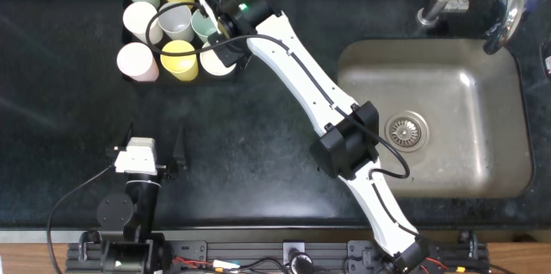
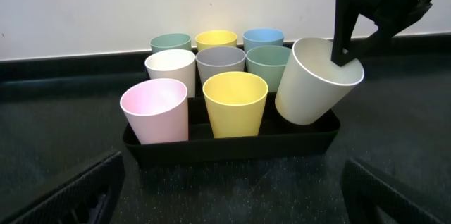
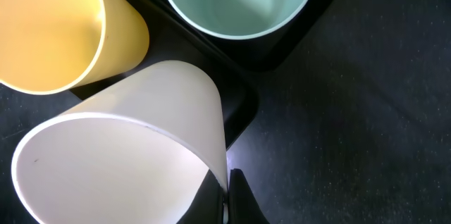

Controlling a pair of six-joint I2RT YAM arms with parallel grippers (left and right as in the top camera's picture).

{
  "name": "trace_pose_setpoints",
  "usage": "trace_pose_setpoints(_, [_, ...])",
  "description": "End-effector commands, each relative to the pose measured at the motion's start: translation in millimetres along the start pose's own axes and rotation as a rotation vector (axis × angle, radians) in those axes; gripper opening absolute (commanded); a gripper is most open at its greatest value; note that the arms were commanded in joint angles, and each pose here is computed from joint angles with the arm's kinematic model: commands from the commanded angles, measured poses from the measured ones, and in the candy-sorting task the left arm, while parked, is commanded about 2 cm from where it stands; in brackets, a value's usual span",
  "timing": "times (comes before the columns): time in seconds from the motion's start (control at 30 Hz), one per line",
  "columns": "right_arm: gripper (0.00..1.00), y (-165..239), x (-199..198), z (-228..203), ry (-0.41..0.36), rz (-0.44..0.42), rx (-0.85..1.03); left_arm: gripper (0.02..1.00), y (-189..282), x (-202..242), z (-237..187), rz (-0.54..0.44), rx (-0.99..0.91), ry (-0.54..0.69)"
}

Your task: Store Cups

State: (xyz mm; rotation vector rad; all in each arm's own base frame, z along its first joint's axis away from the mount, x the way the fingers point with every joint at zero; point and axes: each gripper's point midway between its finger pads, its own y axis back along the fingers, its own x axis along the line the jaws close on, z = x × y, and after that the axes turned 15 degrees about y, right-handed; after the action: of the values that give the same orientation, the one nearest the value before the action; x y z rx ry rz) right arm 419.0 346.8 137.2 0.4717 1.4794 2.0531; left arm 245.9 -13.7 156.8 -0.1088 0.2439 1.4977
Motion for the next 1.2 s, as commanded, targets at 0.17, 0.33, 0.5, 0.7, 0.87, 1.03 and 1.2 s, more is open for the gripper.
trace_pose_setpoints(0.17, [0.047, -25.0, -1.6, -9.5, 0.023, 0.005, 0.053, 1.0, 0.5, -2.5, 0.3, -0.012, -0.004, -0.02])
trace_pose_setpoints(0.33, [0.045, -32.0, -0.4, -16.1, 0.028, 0.012, 0.083, 1.0, 0.5, -2.5, 0.3, -0.012, -0.004, -0.02])
trace_pose_setpoints(0.5, [0.047, -32.5, -0.3, -17.1, 0.027, 0.013, 0.088, 1.0, 0.5, -2.5, 0.3, -0.012, -0.004, -0.02])
trace_pose_setpoints(0.7, [0.34, -32.7, -0.7, -15.2, 0.027, 0.011, 0.08, 1.0, 0.5, -2.5, 0.3, -0.012, -0.004, -0.02])
trace_pose_setpoints(0.87, [0.998, -32.8, -1.1, -13.4, 0.028, 0.009, 0.073, 1.0, 0.5, -2.5, 0.3, -0.012, -0.004, -0.02])
trace_pose_setpoints(1.03, [0.998, -12.7, -4.6, -11.2, 0.018, -0.001, 0.052, 1.0, 0.5, -2.5, 0.3, -0.012, -0.004, -0.02])
trace_pose_setpoints(1.2, [0.998, 53.1, -34.8, 6.6, -0.082, -0.053, -0.093, 1.0, 0.5, -2.5, 0.3, -0.012, -0.004, -0.02])
